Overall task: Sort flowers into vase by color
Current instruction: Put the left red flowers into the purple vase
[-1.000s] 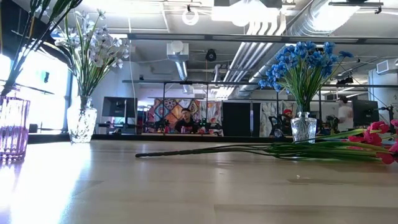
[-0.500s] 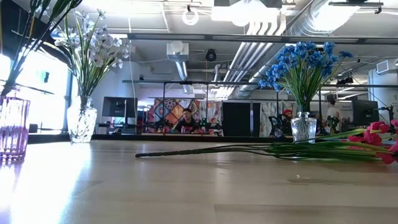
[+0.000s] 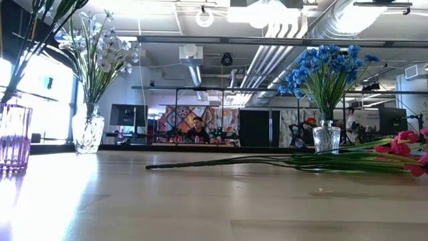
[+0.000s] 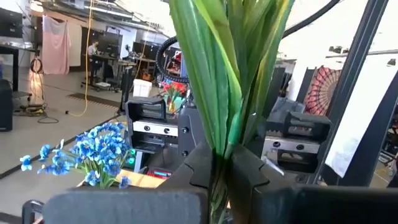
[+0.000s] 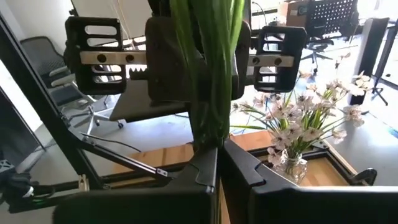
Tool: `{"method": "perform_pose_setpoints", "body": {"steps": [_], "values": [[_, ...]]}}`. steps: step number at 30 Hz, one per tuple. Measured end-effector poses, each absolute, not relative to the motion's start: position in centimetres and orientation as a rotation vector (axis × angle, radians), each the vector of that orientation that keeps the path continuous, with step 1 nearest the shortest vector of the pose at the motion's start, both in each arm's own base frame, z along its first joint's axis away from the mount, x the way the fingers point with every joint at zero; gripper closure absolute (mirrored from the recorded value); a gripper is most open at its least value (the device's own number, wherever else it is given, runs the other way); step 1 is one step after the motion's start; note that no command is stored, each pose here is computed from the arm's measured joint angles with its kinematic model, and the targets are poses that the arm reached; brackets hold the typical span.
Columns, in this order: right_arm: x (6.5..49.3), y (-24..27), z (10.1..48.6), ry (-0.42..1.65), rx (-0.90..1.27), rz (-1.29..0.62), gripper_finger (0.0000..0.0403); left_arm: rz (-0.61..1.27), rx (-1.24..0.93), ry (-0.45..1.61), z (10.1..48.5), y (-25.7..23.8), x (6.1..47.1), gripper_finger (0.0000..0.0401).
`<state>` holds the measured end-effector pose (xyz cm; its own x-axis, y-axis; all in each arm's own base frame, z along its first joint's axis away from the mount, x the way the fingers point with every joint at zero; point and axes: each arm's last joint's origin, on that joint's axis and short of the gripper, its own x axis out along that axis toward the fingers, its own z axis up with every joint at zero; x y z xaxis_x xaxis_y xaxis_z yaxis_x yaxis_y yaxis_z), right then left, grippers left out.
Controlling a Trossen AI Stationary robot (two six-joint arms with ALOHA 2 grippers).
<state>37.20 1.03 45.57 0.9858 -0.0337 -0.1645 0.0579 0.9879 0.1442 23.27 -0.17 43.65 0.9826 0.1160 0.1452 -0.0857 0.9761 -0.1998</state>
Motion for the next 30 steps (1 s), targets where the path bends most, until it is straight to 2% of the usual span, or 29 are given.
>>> {"method": "perform_pose_setpoints", "body": {"steps": [4, 12, 16, 21, 30], "values": [[37.1, 0.9, 45.2, 0.191, 0.17, -0.095, 0.0371, 0.108, -0.215, -0.11, 43.3, -0.1, 22.9, 0.0388], [36.6, 0.5, 43.7, 0.332, 0.279, -0.261, 0.0249, 0.179, -0.233, -0.012, 43.1, -0.7, 20.2, 0.0399], [36.2, 0.4, 43.1, 0.389, 0.328, -0.326, 0.0208, 0.219, -0.23, -0.014, 43.5, -1.3, 18.6, 0.04], [35.2, 1.3, 42.6, 0.462, 0.362, -0.377, 0.0198, 0.268, -0.201, 0.071, 42.9, -1.7, 16.8, 0.04], [34.3, 3.7, 41.9, 0.558, 0.308, -0.387, 0.022, 0.248, -0.229, 0.319, 40.5, -3.0, 15.4, 0.0401]]}}
